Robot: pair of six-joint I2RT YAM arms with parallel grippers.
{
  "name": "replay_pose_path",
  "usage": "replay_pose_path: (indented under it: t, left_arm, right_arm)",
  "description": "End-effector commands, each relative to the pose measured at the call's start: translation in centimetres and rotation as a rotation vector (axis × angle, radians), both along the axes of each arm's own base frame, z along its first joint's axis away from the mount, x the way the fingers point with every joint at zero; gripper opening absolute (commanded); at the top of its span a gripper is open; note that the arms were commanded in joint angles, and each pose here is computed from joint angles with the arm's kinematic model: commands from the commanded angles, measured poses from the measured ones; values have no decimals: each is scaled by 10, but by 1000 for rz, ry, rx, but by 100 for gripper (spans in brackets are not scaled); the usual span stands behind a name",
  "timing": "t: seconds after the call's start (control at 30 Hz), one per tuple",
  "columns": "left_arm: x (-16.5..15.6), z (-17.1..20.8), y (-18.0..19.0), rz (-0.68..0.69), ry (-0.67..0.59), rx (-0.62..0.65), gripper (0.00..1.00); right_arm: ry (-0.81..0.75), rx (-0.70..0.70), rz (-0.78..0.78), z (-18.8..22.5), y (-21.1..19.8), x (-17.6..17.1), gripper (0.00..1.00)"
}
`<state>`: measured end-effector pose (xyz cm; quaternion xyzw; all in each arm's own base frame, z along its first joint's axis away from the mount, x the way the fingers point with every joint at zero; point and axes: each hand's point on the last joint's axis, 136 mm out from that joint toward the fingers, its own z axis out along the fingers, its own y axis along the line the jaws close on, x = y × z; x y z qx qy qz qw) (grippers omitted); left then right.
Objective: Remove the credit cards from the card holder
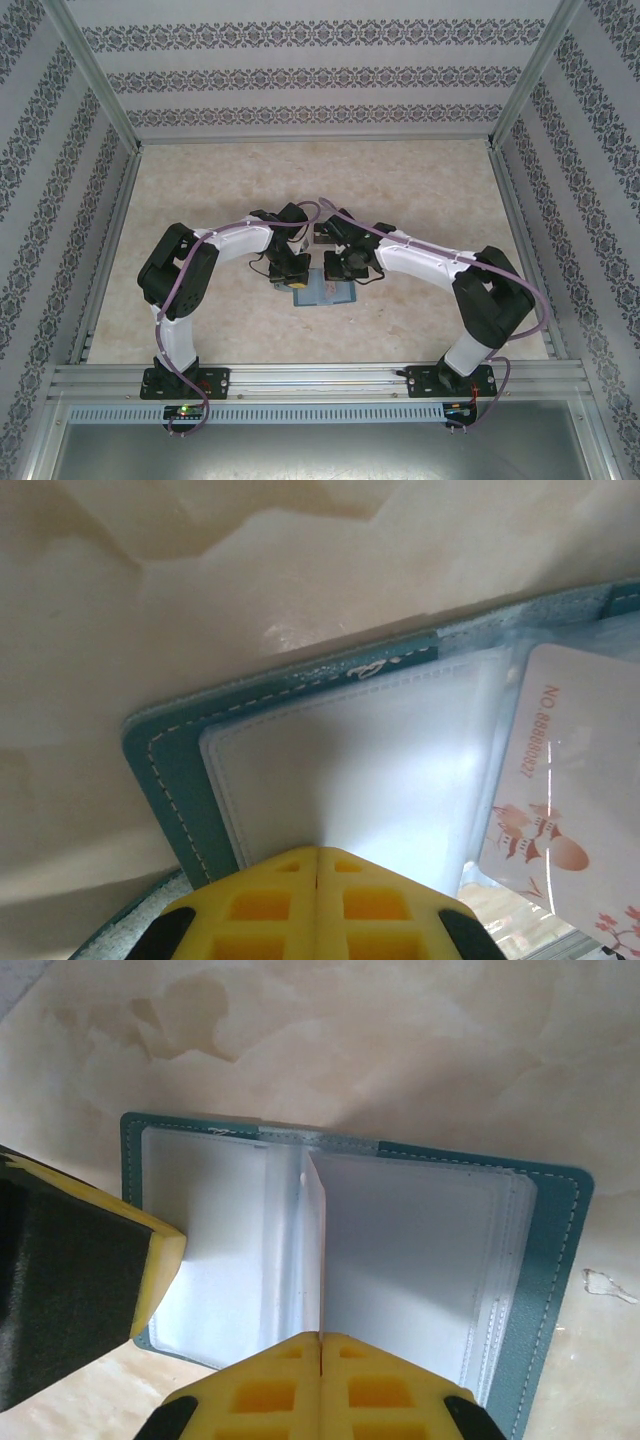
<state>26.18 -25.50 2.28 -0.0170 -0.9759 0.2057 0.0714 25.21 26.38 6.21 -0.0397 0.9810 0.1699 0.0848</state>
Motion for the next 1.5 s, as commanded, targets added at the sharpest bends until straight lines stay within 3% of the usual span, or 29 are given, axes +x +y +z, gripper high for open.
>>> replay_pose_path:
  t: [0.0,0.3,0.63,0.93,1.2,1.33,1.47]
  left_arm:
    - [-13,-15,9,-29,31,64,3]
    - [-14,-16,9,-28,33,63,3]
    - [-11,-11,8,-36,21,61,3]
    - [5,19,1,-35,-47,41,4]
    - [15,35,1,-30,-101,42,7]
    - [16,37,7,-13,-116,52,7]
    - [16,38,15,18,-133,44,8]
  right_arm:
    - [18,-46,5,-7,-1,-4,2]
    - [51,53,-17,-8,20,-8,13]
    - [41,56,-27,-4,18,-9,7]
    - [-1,48,-18,16,9,-4,5]
    - [-51,32,133,35,-5,1,5]
    - [-137,28,293,51,-10,8,5]
    - [-227,-69,489,61,-23,17,4]
